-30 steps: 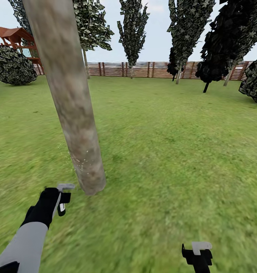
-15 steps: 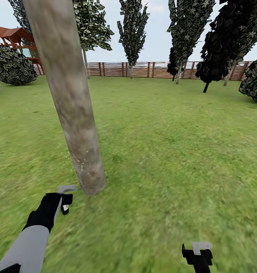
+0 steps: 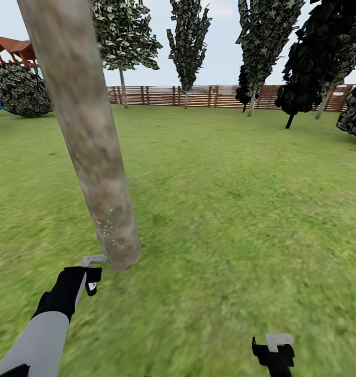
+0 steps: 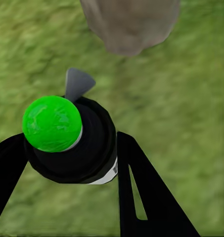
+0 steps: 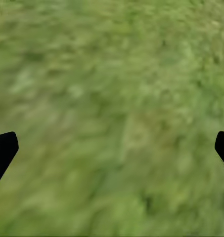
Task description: In the garden, pick up the pesticide atomizer on the floor and spray pesticide onto both trees until each tree trunk is fully covered.
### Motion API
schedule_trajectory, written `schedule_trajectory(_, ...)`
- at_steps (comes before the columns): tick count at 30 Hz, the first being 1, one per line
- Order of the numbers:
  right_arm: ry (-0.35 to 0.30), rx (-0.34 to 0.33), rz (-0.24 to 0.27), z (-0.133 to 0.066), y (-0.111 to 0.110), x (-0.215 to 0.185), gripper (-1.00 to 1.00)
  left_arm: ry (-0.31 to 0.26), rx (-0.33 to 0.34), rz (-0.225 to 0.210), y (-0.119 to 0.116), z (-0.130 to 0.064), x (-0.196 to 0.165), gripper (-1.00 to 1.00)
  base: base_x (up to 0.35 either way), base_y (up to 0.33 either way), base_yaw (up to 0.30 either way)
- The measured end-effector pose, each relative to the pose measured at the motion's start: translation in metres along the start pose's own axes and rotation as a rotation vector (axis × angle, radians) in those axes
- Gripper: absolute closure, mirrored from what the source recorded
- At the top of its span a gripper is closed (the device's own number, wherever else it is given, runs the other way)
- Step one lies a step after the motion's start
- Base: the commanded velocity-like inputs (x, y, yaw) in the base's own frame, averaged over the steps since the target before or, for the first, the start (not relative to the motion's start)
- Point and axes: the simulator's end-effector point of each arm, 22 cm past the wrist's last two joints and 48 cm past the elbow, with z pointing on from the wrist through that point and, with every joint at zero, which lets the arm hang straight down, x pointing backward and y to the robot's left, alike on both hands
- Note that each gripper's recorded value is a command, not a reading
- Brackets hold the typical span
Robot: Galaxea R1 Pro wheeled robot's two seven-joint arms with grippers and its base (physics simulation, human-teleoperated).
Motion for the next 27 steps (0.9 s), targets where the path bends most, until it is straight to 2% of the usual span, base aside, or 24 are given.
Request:
schedule_trajectory(7, 0.000, -0.001, 0.000, -0.0002, 0.0004, -0.0002, -1.00, 0.000, 0.002, -0.003, -0.0008, -0.0004, -0.0001, 1.00, 0.236, -0.167, 0.275)
schedule_trajectory(11, 0.000, -0.001, 0.001, -0.0001, 0.0007, -0.0001, -1.00, 0.000, 0.003, -0.003, -0.0019, -0.0001, 0.0001, 1.00, 0.046, -0.254, 0.238)
schedule_trajectory(27, 0.000, -0.001, 0.000, -0.0001, 0.0005, 0.0000, -1.00, 0.000, 0.006, -0.006, -0.0038, -0.0002, 0.0002, 1.00, 0.017, -0.274, 0.011)
